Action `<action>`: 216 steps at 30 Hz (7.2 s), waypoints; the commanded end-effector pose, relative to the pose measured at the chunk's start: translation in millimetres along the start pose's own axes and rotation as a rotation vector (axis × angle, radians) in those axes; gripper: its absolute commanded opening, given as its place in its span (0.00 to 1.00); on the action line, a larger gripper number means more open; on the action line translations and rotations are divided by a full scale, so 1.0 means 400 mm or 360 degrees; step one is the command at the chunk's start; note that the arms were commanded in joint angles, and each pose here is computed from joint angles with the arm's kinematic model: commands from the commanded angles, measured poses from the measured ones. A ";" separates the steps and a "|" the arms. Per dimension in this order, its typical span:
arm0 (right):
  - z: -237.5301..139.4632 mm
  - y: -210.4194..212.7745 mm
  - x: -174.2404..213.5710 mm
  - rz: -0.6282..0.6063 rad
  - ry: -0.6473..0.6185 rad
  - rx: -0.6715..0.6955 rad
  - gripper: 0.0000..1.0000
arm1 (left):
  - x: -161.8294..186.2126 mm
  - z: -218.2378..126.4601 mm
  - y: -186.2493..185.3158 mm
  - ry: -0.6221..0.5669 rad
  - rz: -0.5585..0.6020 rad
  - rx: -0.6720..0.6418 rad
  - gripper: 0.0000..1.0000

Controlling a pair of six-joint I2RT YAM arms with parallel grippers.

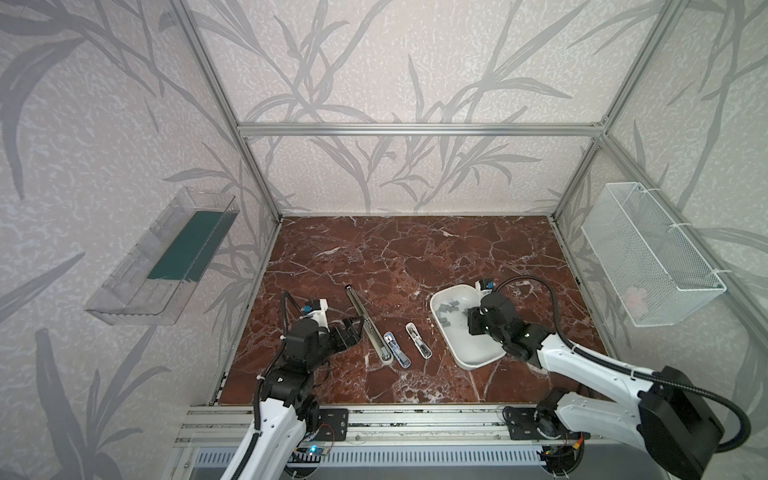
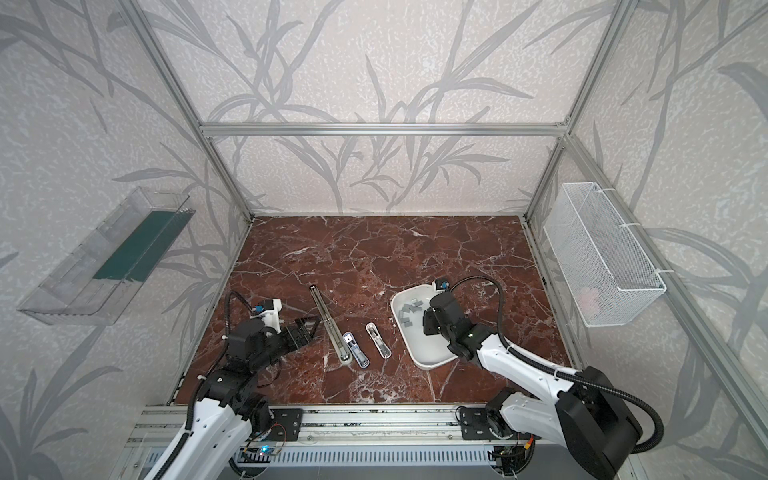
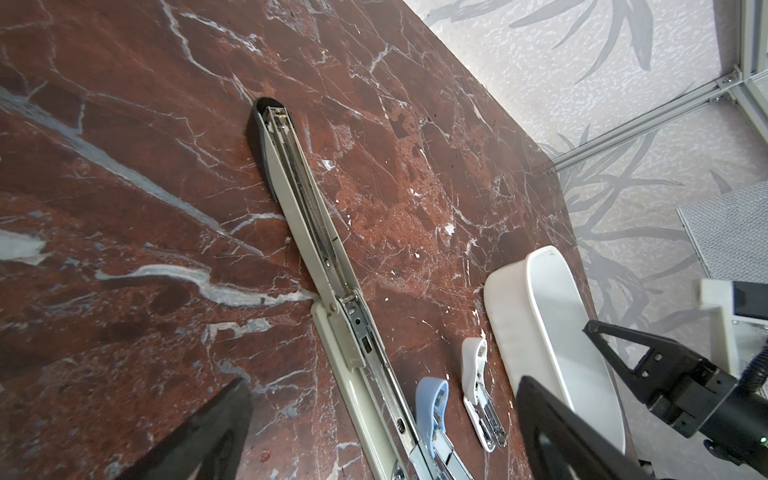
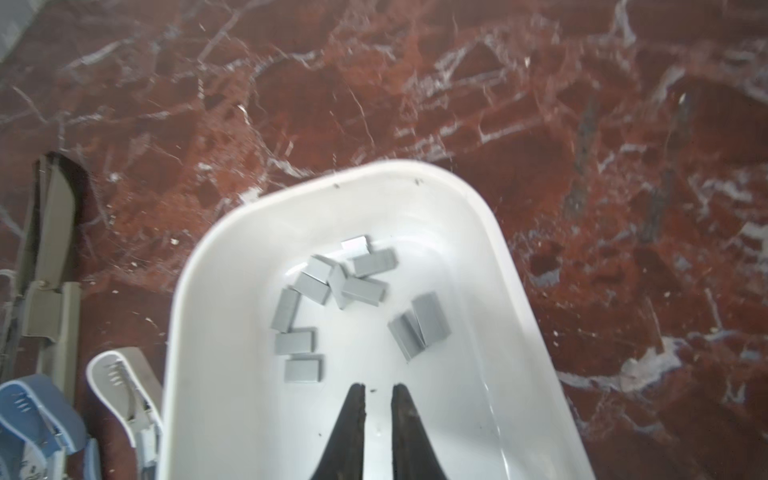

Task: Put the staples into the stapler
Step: 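Move the open right gripper over the white tray and lower it, then close the right gripper on a grey staple strip in the tray, then lift the staple strip and carry it over the white stapler with the right gripper, then lower the staple strip toward the white stapler's channel with the right gripper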

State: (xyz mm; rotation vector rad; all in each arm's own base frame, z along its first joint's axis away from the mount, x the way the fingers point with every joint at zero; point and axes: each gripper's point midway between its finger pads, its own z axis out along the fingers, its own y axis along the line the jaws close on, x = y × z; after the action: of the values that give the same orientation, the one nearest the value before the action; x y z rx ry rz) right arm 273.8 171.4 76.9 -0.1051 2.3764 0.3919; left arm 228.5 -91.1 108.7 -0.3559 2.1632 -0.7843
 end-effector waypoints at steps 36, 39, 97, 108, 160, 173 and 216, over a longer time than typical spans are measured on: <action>0.146 -0.107 -0.028 -0.0167 0.0317 0.0564 0.21 | -0.025 0.002 0.019 -0.0044 0.0053 -0.0107 0.99; 0.150 -0.104 -0.024 -0.0164 0.0331 0.0554 0.23 | -0.026 0.002 0.018 -0.0046 0.0054 -0.0105 0.99; 0.177 -0.106 0.000 -0.0129 0.0401 0.0568 0.21 | -0.025 0.001 0.013 -0.0044 0.0052 -0.0087 0.99; 0.173 -0.104 0.000 -0.0130 0.0401 0.0561 0.11 | -0.025 0.002 0.011 -0.0043 0.0052 -0.0079 0.99; 0.017 0.381 0.177 -0.0724 -0.0159 -0.0246 0.05 | 0.063 0.039 -0.034 0.0287 -0.0038 0.0135 0.99; 0.030 0.371 0.173 -0.0710 -0.0140 -0.0229 0.05 | 0.060 0.036 -0.033 0.0267 -0.0032 0.0129 0.99; 0.046 0.366 0.172 -0.0711 -0.0104 -0.0197 0.04 | 0.051 0.029 -0.031 0.0227 -0.0026 0.0120 0.99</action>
State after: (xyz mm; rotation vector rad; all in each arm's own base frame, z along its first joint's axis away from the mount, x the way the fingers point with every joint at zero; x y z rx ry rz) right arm 203.3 316.0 44.2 -0.6684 2.1988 0.3151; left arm 222.1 -115.7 93.3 -0.2961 2.2761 -0.9309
